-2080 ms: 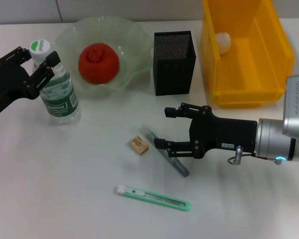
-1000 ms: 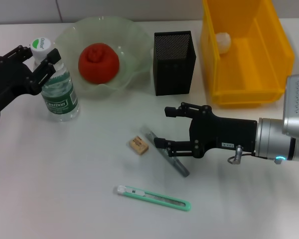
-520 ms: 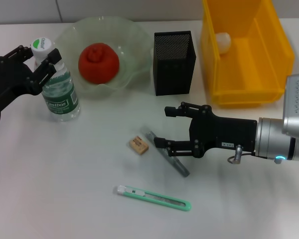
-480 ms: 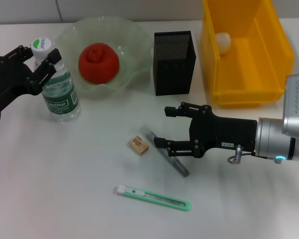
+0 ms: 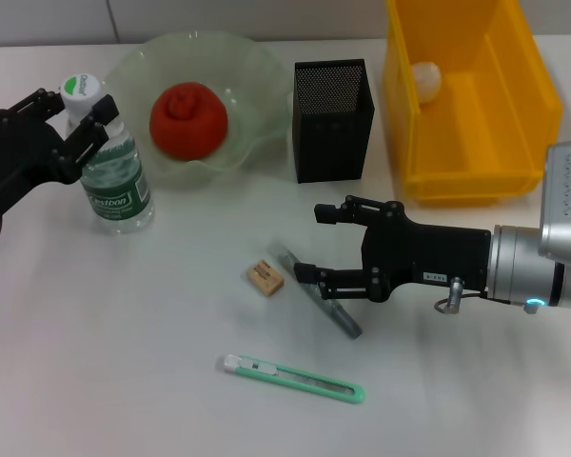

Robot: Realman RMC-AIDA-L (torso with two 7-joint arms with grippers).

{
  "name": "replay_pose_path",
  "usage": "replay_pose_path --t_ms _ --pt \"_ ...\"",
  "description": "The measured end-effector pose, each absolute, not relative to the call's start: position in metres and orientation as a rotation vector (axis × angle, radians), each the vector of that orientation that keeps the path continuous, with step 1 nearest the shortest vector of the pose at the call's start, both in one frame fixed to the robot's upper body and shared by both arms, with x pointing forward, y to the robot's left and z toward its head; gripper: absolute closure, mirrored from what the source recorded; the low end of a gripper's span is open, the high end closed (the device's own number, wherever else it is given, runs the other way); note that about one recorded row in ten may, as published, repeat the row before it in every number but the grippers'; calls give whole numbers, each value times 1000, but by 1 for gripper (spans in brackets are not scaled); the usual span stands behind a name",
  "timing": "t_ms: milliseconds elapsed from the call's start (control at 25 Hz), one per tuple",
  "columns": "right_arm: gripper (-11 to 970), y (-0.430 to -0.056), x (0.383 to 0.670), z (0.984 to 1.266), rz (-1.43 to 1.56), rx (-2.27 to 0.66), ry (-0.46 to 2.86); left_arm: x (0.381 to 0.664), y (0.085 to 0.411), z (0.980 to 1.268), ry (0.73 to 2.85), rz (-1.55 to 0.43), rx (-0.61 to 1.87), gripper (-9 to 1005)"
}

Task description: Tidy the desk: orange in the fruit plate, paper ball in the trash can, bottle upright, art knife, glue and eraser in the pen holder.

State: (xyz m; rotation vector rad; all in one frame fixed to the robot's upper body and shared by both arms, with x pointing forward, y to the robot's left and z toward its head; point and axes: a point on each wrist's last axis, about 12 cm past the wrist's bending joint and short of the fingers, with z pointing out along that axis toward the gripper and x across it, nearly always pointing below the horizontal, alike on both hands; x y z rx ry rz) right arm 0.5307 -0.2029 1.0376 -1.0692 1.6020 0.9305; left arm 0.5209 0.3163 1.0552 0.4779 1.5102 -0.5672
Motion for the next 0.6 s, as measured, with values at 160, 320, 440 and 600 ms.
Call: replay_pose_path --t_ms 160,320,440,600 --pt "131 -203 531 1038 931 -1069 1602 521 316 1055 1512 -568 481 518" --pt "132 -203 531 1038 932 -1066 1600 520 317 1055 1509 -566 476 517" --pt "132 -203 531 1038 932 -1065 1600 520 317 1055 1507 -568 476 498" --pt "132 -203 531 1038 933 -1064 1600 519 317 1055 1508 -569 477 421"
